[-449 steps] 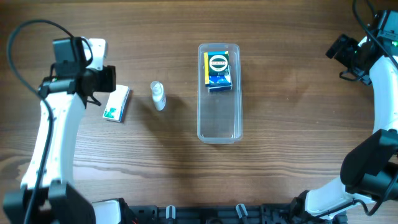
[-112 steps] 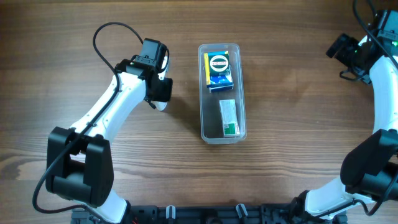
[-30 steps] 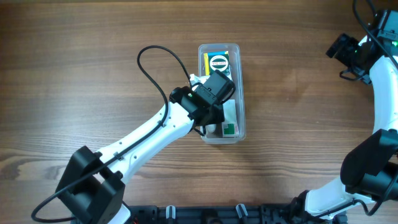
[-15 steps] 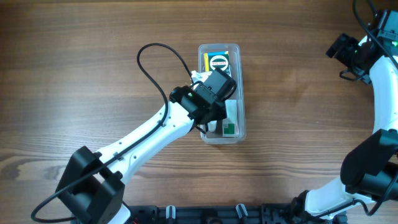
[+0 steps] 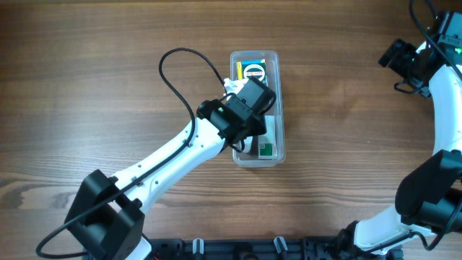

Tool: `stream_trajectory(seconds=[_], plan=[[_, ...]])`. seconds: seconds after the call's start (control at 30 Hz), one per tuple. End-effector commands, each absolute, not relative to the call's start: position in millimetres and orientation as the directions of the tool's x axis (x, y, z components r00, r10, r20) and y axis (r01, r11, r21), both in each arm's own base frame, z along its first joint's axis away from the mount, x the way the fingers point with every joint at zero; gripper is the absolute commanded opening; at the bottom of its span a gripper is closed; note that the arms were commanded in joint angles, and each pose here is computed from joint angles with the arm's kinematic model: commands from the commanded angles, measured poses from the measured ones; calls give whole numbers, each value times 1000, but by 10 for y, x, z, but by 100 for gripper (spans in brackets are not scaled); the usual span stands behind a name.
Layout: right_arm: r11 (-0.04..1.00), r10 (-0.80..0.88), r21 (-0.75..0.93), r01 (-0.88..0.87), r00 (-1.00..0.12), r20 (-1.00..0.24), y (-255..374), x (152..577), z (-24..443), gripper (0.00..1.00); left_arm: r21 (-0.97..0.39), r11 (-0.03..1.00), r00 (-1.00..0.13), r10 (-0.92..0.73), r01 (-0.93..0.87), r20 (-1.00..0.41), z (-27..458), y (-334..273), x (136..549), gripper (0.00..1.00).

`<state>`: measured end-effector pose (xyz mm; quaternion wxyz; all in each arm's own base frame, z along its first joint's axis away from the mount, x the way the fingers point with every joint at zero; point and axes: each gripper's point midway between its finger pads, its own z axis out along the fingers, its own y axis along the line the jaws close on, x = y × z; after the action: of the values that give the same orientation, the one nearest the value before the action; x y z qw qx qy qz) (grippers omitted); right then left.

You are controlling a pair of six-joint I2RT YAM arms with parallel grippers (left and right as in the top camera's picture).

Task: Pack container
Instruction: 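Lay the bottle in the container and open the left gripper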

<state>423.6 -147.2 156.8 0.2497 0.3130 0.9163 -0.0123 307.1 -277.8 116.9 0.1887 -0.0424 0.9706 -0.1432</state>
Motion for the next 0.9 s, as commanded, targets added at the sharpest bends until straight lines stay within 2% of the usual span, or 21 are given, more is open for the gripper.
stream_trajectory(seconds=[0.0, 0.07, 0.1, 0.17, 0.2, 0.27, 0.4, 0.5, 0.6, 0.73, 0.87], plan=[[810, 560, 133, 571, -688, -461, -1460, 4235, 1543, 100, -310, 951, -871, -152, 0, -468, 1575, -2775, 3271, 65], [810, 560, 132, 571, -688, -461, -1460, 4235, 1543, 100, -316, 949, -831, -188, -15, -524, 1821, -2672, 3349, 70], [810, 560, 132, 571, -688, -462, -1461, 4236, 1543, 100, -318, 948, -788, -205, -13, -580, 2084, -2533, 3392, 77], [811, 560, 132, 571, -688, -461, -1460, 4235, 1543, 100, -320, 947, -747, -236, -33, -621, 2357, -2300, 3360, 97], [810, 560, 133, 571, -688, -461, -1460, 4235, 1543, 100, -314, 948, -735, -247, -49, -631, 2444, -2181, 3323, 100], [810, 560, 132, 571, -688, -461, -1460, 4235, 1543, 100, -288, 953, -727, -263, -93, -635, 2582, -1868, 3177, 100], [810, 560, 132, 571, -688, -461, -1460, 4235, 1543, 100, -248, 959, -764, -261, -137, -590, 2736, -1331, 2622, 100], [810, 560, 132, 571, -688, -461, -1460, 4235, 1543, 100, -314, 948, -766, -240, -52, -596, 2873, -1281, 2213, 100], [810, 560, 132, 571, -688, -461, -1460, 4235, 1543, 100, -384, 923, -767, -251, -6, -591, 2761, -1344, 1944, 100], [810, 560, 132, 571, -688, -461, -1460, 4235, 1543, 100, -474, 880, -727, -338, -20, -597, 2471, -1391, 1855, 100], [810, 560, 133, 571, -688, -461, -1460, 4235, 1543, 100, -465, 883, -743, -353, -63, -569, 2289, -1372, 1837, 100]])
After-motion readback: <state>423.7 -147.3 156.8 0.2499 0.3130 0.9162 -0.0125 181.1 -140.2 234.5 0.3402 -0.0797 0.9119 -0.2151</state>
